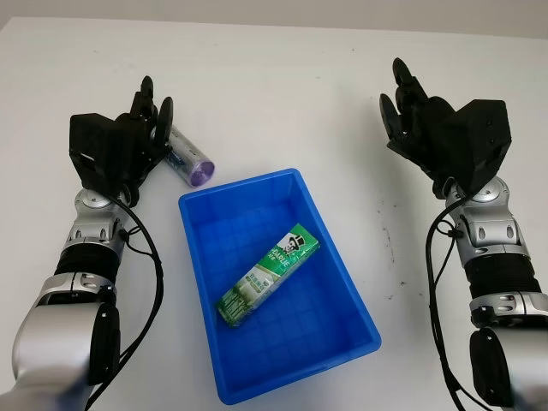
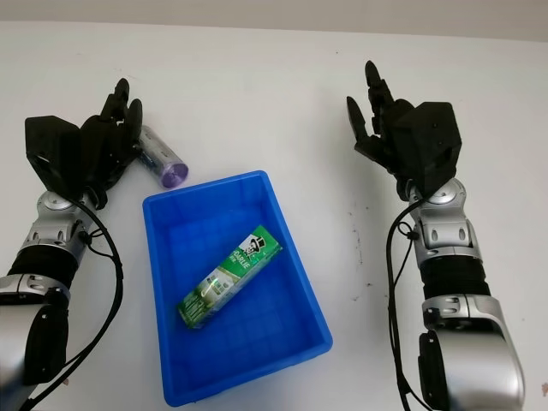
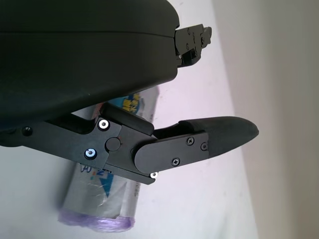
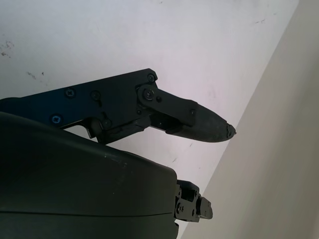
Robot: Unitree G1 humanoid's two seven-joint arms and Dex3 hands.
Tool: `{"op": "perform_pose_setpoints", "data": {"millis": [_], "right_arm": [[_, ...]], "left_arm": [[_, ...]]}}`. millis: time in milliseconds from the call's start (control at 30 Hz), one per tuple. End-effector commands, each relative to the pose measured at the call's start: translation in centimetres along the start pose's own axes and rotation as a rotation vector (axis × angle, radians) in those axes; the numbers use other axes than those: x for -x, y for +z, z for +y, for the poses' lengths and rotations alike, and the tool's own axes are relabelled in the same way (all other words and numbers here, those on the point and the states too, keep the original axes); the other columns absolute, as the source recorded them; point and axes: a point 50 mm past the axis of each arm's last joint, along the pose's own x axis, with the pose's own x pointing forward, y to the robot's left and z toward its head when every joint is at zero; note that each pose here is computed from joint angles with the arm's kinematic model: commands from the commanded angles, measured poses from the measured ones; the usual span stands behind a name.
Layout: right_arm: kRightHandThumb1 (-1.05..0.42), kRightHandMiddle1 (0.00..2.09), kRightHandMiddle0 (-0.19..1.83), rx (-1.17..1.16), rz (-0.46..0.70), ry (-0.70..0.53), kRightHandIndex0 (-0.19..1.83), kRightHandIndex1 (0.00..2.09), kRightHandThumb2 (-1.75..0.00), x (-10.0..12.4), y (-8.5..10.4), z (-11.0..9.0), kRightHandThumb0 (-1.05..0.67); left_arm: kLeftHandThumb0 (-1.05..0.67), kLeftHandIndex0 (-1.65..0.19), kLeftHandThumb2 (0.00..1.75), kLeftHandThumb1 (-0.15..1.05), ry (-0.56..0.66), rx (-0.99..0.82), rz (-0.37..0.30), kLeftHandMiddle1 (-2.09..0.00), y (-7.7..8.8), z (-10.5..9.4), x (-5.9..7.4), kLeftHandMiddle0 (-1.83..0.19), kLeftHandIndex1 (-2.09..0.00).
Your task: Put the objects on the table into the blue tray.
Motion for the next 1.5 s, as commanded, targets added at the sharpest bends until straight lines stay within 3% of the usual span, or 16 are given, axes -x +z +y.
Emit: {"op": "perform_pose_setpoints", "data": {"millis": [0, 33, 133, 200, 300, 400, 500, 667, 867, 1200, 1333, 1467], "right_arm": [[-1.05, 0.00, -0.19, -0.020, -0.005, -0.003, -0.19, 0.00, -0.76, 0.4, -0.1, -0.1, -0.61], [-1.05, 0.00, -0.19, -0.025, -0.004, 0.000, -0.19, 0.00, -0.76, 0.4, -0.1, -0.1, -0.61], [-1.05, 0.00, -0.19, -0.033, -0.001, 0.015, -0.19, 0.00, -0.76, 0.4, -0.1, -0.1, -0.61], [-1.05, 0.00, -0.19, -0.031, 0.006, 0.022, -0.19, 0.00, -0.76, 0.4, -0.2, 0.0, -0.61], [-1.05, 0.00, -0.19, -0.024, 0.021, 0.030, -0.19, 0.00, -0.76, 0.3, -0.2, 0.2, -0.60], [-1.05, 0.00, -0.19, -0.033, 0.020, 0.037, -0.19, 0.00, -0.77, 0.3, -0.3, 0.4, -0.59], [-1.05, 0.00, -0.19, -0.041, 0.013, 0.046, -0.19, 0.00, -0.78, 0.2, -0.4, 0.5, -0.56], [-1.05, 0.00, -0.19, -0.043, 0.012, 0.049, -0.19, 0.00, -0.77, 0.2, -0.4, 0.4, -0.56], [-1.05, 0.00, -0.19, -0.026, 0.017, 0.047, -0.19, 0.00, -0.77, 0.3, -0.5, 0.3, -0.57], [-1.05, 0.00, -0.19, -0.038, 0.023, 0.046, -0.19, 0.00, -0.77, 0.3, -0.5, 0.2, -0.58], [-1.05, 0.00, -0.19, -0.045, 0.021, 0.044, -0.19, 0.00, -0.78, 0.3, -0.6, 0.3, -0.58], [-1.05, 0.00, -0.19, -0.042, 0.029, 0.040, -0.19, 0.00, -0.77, 0.4, -0.6, 0.2, -0.58]], "left_arm": [[-0.77, 0.19, 0.53, 1.05, -0.007, -0.139, -0.102, 0.00, 2.4, 2.0, 0.0, 0.19, 0.00], [-0.77, 0.19, 0.52, 1.05, -0.025, -0.178, -0.120, 0.00, 3.2, 2.7, 0.0, 0.19, 0.00], [-0.78, 0.15, 0.19, 1.01, -0.131, -0.243, -0.151, -0.02, 6.4, 4.9, -0.3, 0.18, -0.04], [-0.81, 0.12, 0.07, 0.94, -0.182, -0.315, -0.147, -0.03, 8.7, 6.4, -0.3, 0.17, -0.06], [-0.81, 0.12, 0.03, 0.83, -0.248, -0.420, -0.129, -0.03, 11.5, 8.1, -0.2, 0.18, -0.06], [-0.81, 0.09, 0.03, 0.80, -0.276, -0.523, -0.098, -0.04, 13.2, 8.8, -0.1, 0.17, -0.07], [-0.67, 0.08, 0.03, 0.74, -0.318, -0.676, -0.060, -0.05, 14.3, 8.9, 0.0, 0.17, -0.06], [-0.58, 0.08, 0.04, 0.72, -0.389, -0.893, -0.012, -0.05, 14.1, 7.8, -0.3, 0.17, -0.06], [-0.43, 0.10, 0.06, 0.75, -0.447, -1.084, -0.033, -0.05, 13.9, 6.2, -0.6, 0.19, -0.05], [-0.45, 0.11, 0.07, 0.80, -0.546, -1.263, -0.049, -0.06, 11.5, 4.2, -1.1, 0.16, -0.05], [-0.56, 0.09, 0.07, 0.85, -0.542, -1.292, -0.062, -0.06, 10.4, 3.8, -1.1, 0.13, -0.06], [-0.56, 0.09, 0.07, 0.87, -0.561, -1.367, -0.049, -0.06, 9.5, 3.2, -1.3, 0.14, -0.06]]}}
